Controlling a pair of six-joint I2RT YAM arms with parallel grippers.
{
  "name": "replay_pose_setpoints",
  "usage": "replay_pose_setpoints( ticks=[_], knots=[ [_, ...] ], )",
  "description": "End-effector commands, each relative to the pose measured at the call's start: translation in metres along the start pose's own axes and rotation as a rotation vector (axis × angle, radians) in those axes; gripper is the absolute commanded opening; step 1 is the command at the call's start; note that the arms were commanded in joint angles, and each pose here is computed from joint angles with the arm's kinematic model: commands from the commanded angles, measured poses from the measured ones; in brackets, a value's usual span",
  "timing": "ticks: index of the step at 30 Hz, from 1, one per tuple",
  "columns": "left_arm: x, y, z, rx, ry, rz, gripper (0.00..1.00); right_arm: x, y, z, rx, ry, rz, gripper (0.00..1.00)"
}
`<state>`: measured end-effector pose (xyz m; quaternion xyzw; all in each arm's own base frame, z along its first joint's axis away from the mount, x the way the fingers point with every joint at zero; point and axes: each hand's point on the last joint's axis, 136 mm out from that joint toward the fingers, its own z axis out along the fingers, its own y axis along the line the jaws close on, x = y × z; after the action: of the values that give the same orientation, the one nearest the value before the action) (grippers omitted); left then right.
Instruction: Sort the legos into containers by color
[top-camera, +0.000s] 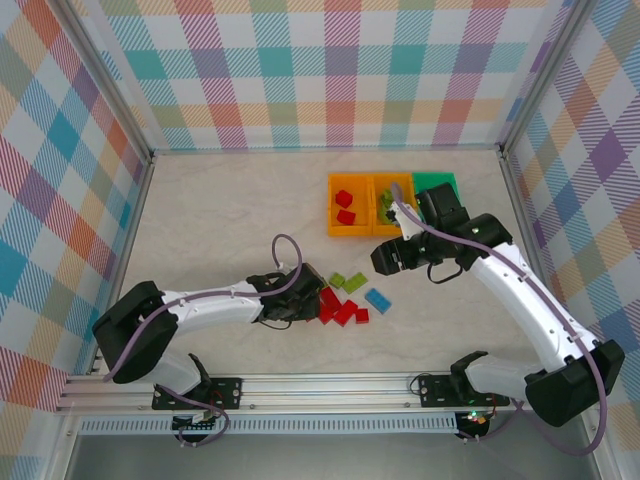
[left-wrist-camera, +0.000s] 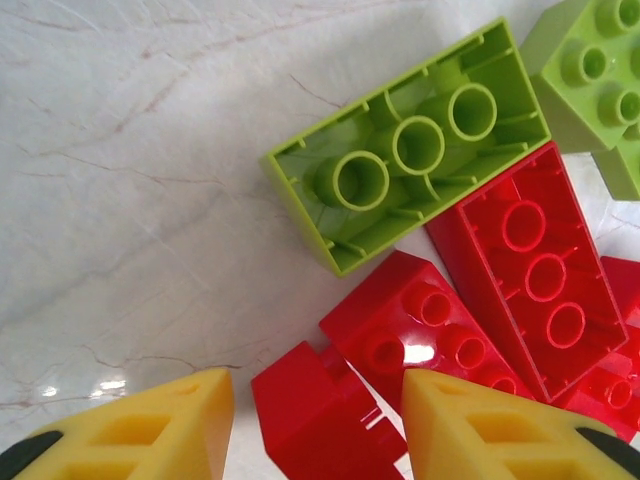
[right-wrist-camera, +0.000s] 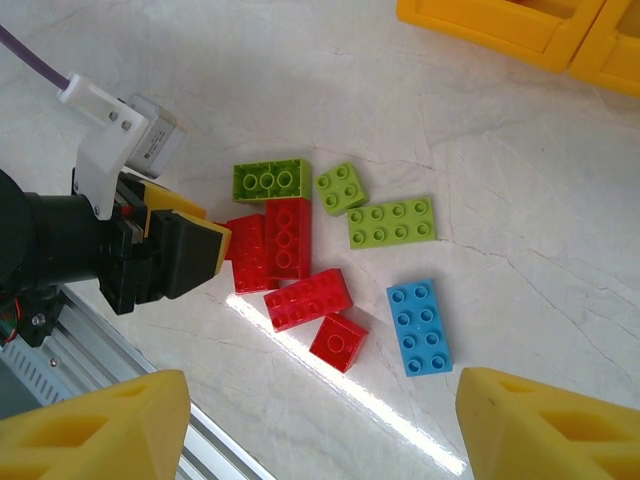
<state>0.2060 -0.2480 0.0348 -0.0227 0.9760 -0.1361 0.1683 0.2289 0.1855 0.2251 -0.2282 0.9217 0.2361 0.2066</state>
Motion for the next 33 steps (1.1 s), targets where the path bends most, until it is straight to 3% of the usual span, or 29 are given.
replay_pose_setpoints(
  ticks=[1, 8, 14, 22, 23, 27, 33],
  knots=[
    [0.015, 0.005, 0.010, -0.012, 0.056, 0.007, 0.48, 0.003, 0.000, 0.002, -0.004, 0.021, 0.010, 0.70],
    [0.020, 0.016, 0.009, -0.031, 0.055, -0.005, 0.34, 0.002, 0.003, 0.000, -0.012, 0.020, 0.016, 0.70],
    [0.016, 0.019, -0.004, -0.031, 0.031, 0.018, 0.32, 0.001, 0.002, 0.002, -0.012, 0.022, 0.017, 0.70],
    [0.019, 0.002, -0.016, 0.083, 0.043, 0.106, 0.32, 0.001, -0.001, 0.007, -0.005, 0.042, 0.018, 0.70],
    [0.020, 0.002, -0.016, 0.083, 0.050, 0.115, 0.34, 0.002, -0.001, 0.007, -0.004, 0.042, 0.018, 0.70],
    [0.025, 0.011, -0.012, 0.037, 0.077, 0.149, 0.65, 0.002, -0.001, 0.008, -0.005, 0.041, 0.020, 0.70],
    [0.030, 0.009, -0.001, 0.034, 0.103, 0.177, 0.65, 0.002, -0.002, 0.010, -0.006, 0.045, 0.027, 0.70]
  ],
)
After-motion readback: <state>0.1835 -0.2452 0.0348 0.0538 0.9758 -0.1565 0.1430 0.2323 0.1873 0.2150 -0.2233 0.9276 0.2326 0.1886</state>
